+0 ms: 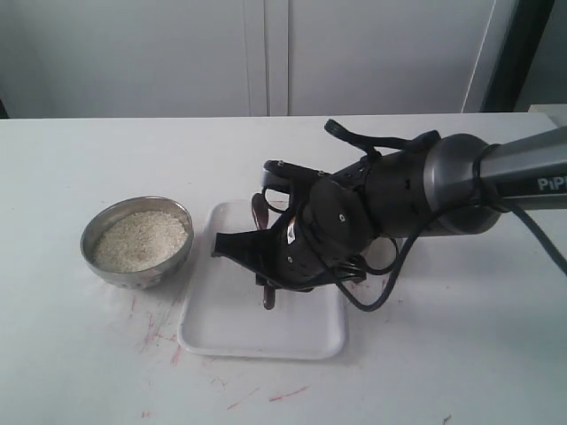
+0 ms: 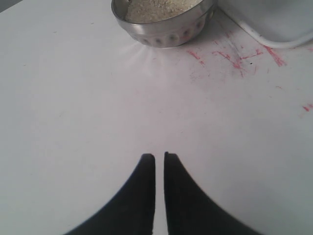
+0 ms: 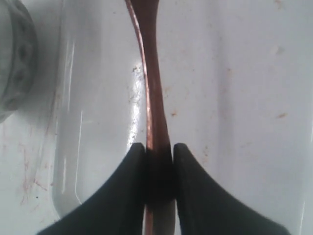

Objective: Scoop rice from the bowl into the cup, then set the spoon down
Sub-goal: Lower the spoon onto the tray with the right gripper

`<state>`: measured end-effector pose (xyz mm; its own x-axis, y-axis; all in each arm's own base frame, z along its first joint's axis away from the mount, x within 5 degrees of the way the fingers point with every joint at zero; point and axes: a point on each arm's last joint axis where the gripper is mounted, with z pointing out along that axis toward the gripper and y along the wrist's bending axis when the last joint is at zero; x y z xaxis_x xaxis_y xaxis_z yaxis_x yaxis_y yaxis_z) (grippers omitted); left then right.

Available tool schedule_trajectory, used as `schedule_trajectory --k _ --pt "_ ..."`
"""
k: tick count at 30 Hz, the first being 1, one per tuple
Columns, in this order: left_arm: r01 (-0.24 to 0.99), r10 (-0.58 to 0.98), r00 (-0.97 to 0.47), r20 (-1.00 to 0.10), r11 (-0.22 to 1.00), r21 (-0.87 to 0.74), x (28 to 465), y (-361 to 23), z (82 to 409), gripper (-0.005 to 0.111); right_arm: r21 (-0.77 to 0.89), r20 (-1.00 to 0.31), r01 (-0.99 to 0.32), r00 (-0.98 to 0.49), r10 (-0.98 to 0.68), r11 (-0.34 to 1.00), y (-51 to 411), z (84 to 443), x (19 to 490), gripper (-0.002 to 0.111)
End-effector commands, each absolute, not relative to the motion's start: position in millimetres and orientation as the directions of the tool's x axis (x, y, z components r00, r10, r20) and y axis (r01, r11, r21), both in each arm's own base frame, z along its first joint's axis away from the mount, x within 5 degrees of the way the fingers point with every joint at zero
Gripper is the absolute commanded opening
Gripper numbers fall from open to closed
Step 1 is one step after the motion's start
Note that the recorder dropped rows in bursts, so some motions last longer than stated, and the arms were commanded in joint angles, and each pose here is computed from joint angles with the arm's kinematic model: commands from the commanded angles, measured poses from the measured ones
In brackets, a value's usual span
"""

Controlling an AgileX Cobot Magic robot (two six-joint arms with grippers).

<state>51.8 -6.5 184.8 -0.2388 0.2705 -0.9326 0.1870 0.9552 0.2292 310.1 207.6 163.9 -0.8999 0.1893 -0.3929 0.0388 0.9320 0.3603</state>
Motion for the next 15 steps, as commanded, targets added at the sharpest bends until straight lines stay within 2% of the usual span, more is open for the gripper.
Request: schedule_trajectory --k 1,15 --pt "0.203 0.272 -0.282 -0.920 0.954 0.220 50.6 -6.7 178.3 0.014 0.342 -0.373 0.039 -0.911 0.173 0.939 207.1 162.9 307.9 0.000" --pt "0.203 0.272 -0.282 -0.920 0.954 0.220 50.6 -6.7 178.3 0.014 0.327 -0.327 0.066 -0.928 0.179 0.943 205.7 160.7 304.0 0.000"
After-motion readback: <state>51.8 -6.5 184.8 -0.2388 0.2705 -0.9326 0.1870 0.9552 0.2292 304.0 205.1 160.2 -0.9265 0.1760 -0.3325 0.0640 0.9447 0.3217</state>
